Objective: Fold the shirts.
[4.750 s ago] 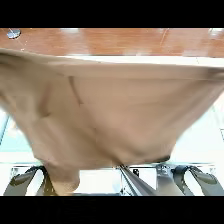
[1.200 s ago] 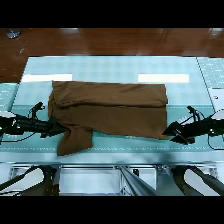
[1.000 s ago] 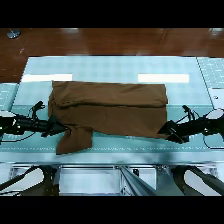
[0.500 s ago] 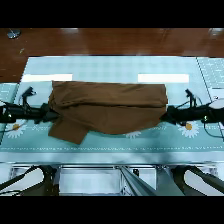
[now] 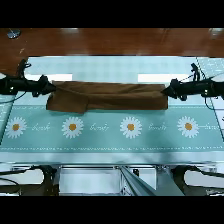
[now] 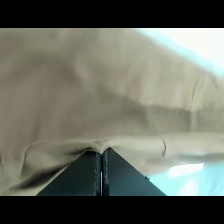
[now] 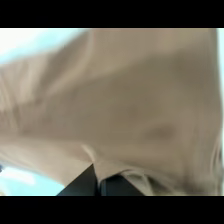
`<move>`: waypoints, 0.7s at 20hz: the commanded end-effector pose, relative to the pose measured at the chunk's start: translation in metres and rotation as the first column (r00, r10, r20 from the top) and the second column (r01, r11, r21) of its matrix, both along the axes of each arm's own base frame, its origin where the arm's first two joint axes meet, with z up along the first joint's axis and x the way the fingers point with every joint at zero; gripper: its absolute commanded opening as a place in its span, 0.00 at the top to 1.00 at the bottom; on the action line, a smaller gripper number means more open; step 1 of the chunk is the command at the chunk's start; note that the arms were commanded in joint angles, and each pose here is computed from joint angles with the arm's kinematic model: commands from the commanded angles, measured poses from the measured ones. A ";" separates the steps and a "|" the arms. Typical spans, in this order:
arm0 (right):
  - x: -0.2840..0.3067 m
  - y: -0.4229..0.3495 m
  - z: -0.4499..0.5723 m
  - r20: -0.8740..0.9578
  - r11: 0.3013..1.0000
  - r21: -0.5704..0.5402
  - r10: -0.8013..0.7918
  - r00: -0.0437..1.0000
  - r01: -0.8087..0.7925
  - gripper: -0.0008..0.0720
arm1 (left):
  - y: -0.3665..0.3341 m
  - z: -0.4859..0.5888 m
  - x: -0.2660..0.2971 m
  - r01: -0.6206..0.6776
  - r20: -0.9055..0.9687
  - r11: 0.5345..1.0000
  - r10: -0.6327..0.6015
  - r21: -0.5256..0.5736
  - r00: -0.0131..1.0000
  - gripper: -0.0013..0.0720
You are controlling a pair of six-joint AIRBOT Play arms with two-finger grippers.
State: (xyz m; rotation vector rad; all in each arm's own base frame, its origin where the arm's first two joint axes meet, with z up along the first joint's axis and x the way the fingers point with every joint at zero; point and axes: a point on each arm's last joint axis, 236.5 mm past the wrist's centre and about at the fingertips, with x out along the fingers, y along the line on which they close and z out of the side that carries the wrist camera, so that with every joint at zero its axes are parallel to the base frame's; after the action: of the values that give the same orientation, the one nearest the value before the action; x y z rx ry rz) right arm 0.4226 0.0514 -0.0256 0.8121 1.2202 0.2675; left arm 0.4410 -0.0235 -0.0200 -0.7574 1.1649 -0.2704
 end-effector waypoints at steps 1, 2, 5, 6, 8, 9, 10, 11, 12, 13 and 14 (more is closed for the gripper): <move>0.040 -0.011 -0.008 -0.001 0.999 0.007 -0.049 0.999 0.049 0.96 | -0.003 -0.009 0.044 -0.027 -0.009 1.000 0.027 -0.016 1.000 0.95; 0.046 -0.013 -0.012 -0.008 0.999 0.010 -0.052 0.999 0.052 0.96 | -0.004 -0.014 0.050 -0.021 -0.012 1.000 0.021 -0.016 1.000 0.95; 0.053 -0.014 -0.032 -0.038 0.998 0.019 -0.062 0.997 0.063 0.95 | -0.011 -0.030 0.058 -0.010 -0.036 1.000 0.009 -0.024 0.999 0.95; 0.054 -0.014 -0.038 -0.039 0.998 0.019 -0.062 0.997 0.062 0.80 | -0.013 -0.035 0.057 -0.005 -0.045 1.000 0.004 -0.025 0.999 0.94; 0.054 -0.011 -0.036 -0.034 0.998 0.046 -0.046 0.998 0.048 0.14 | -0.015 -0.036 0.055 0.006 -0.053 1.000 -0.008 -0.030 0.999 0.16; 0.054 -0.014 -0.028 -0.020 0.998 0.052 -0.027 0.999 0.028 0.14 | -0.011 -0.032 0.051 0.033 -0.057 0.999 -0.034 -0.026 0.998 0.02; 0.053 -0.021 -0.020 -0.012 0.998 0.059 -0.014 1.000 0.015 0.14 | 0.000 -0.028 0.046 0.060 -0.070 0.998 -0.060 -0.002 0.996 0.02; 0.049 -0.032 -0.010 -0.005 0.998 0.059 -0.002 1.000 0.003 0.14 | 0.021 -0.026 0.036 0.069 -0.125 0.996 -0.062 0.049 0.990 0.02; 0.044 -0.046 -0.006 -0.007 0.999 0.046 -0.004 1.000 0.004 0.14 | 0.050 -0.028 0.021 0.055 -0.206 0.991 -0.029 0.126 0.978 0.02; 0.034 -0.062 -0.008 -0.027 1.000 0.010 -0.001 1.000 0.002 0.14 | 0.085 -0.031 0.001 0.041 -0.285 0.974 0.025 0.223 0.958 0.02; 0.021 -0.075 -0.016 -0.076 1.000 -0.025 0.005 0.997 -0.007 0.14 | 0.114 -0.029 -0.016 0.028 -0.327 0.953 0.076 0.303 0.942 0.02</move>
State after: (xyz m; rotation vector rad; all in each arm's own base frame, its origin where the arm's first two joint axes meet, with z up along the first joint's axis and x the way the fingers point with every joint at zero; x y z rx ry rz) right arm 0.4675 0.0050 -0.0392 0.8565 1.2231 0.2549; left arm 0.4706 0.0205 -0.0462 -0.6762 1.3229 -0.1702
